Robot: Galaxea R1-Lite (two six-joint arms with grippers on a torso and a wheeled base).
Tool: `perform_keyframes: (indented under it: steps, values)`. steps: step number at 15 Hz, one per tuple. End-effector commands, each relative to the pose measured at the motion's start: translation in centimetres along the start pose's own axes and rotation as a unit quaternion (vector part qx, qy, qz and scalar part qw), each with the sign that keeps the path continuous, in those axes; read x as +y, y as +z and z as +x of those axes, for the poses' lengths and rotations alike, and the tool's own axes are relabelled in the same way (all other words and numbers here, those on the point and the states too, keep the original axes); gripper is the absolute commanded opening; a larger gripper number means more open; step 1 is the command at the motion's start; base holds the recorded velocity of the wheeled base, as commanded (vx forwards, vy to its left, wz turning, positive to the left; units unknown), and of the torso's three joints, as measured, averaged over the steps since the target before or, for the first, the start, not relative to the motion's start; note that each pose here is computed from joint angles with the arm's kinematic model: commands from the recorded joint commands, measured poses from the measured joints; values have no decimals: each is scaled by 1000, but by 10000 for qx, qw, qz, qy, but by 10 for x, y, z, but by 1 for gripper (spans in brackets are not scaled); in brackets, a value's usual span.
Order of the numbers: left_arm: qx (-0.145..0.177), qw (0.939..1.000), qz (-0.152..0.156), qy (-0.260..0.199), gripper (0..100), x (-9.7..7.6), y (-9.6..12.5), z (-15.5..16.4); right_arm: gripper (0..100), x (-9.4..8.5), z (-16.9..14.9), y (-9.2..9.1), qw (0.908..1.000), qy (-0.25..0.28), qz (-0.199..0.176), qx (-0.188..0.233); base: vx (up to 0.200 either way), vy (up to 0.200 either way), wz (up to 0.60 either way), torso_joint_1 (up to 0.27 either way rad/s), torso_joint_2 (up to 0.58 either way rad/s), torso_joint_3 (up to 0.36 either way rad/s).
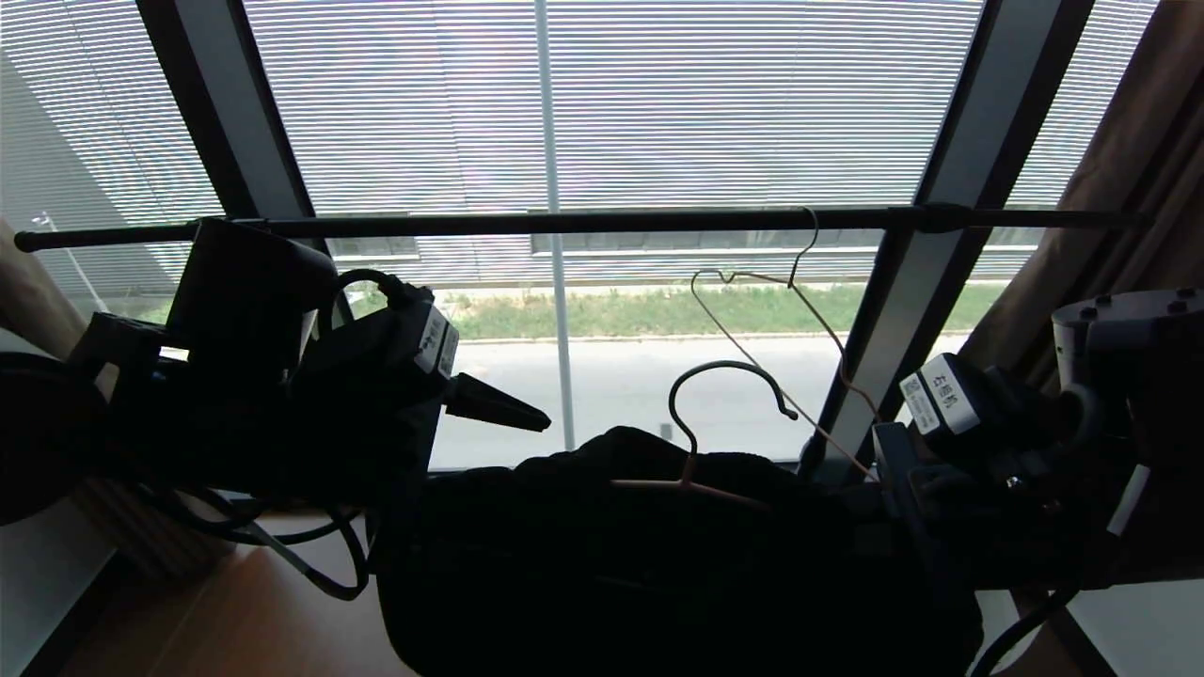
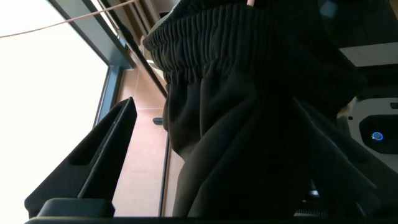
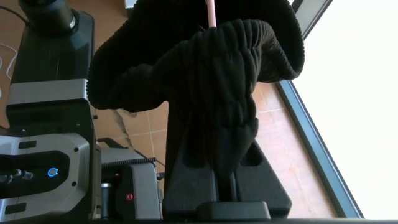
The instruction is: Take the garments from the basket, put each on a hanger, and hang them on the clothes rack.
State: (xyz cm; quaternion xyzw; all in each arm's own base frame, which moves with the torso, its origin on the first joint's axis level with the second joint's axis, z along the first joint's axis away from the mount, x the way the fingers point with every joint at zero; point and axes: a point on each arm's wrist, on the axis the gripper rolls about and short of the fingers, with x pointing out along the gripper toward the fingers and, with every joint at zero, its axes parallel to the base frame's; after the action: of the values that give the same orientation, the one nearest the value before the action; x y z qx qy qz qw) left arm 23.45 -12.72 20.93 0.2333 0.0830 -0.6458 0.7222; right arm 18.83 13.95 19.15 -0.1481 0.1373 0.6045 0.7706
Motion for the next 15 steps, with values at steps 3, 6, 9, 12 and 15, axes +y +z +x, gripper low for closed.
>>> perform_keyframes:
  steps: [3,6,9,12,15]
  values:
    - [75,9998,-110,-154,100,2,-7,11,0,5,7,2,9996,265,-50,-55,0,0,0,0,0,0]
    - [86,9997,-127,-165,100,3,-9,13,0,5,7,2,9989,441,-46,-132,0,0,0,0,0,0]
    - [93,9997,-148,-174,0,2,-9,12,0,4,6,3,9990,416,-62,-161,0,0,0,0,0,0]
    - [97,9997,-158,-137,0,2,-10,10,0,-4,6,1,9994,300,19,-149,0,0,0,0,0,0]
    - [107,9998,-194,-23,0,4,-12,3,0,-12,8,-3,9994,304,125,-121,0,0,0,0,0,0]
